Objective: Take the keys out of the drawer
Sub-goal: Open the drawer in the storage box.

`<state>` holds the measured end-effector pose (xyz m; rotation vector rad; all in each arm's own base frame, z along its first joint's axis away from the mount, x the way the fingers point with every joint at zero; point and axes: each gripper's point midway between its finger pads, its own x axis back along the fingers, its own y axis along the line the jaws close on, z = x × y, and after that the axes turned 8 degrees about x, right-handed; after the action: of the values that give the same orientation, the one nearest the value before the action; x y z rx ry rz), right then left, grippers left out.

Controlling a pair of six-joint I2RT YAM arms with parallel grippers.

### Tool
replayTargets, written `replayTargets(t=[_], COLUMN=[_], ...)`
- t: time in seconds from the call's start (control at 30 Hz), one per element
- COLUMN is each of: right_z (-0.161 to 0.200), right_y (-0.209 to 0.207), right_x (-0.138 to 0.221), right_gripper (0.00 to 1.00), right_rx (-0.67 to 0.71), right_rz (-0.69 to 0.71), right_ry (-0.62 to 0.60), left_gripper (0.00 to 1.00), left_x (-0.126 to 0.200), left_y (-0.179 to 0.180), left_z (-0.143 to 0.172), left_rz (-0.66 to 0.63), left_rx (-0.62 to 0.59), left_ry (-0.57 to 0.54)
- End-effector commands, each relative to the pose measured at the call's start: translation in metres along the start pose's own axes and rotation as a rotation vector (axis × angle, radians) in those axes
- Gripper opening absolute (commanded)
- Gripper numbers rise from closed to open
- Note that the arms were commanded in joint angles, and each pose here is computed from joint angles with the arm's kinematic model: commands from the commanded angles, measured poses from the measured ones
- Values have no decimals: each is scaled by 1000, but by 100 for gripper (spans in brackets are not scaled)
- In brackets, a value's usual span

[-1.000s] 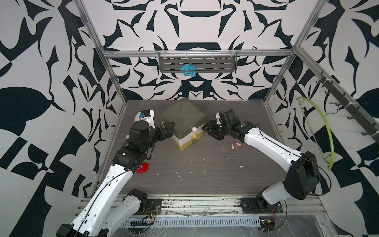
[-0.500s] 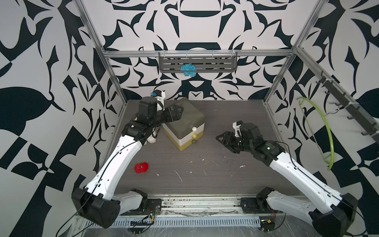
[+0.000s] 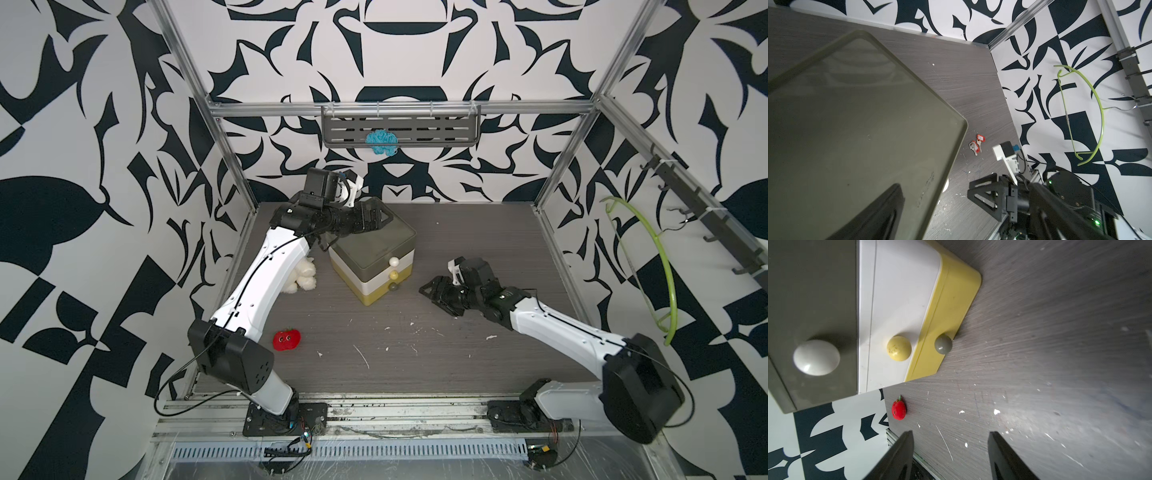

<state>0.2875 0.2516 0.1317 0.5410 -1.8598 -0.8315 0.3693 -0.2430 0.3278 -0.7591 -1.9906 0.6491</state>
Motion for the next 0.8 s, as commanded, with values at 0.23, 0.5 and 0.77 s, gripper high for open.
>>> replayTargets(t=[0.23,0.5,0.77], right_z=[-49,-54,-51], right_y=[74,77,70], right_x=[-42,-60,-72], right_gripper=[60,57,53], right_rx=[80,69,23], right_rz=[-396,-428,-417], right_ry=[-108,-83,-55], left_gripper=[99,99,99], left_x=[-13,-28,-31], left_y=[15,30,36], left_z=[30,37,41], left_rz=[8,-9,-28], left_rx=[94,132,134], left_ry=[127,153,160])
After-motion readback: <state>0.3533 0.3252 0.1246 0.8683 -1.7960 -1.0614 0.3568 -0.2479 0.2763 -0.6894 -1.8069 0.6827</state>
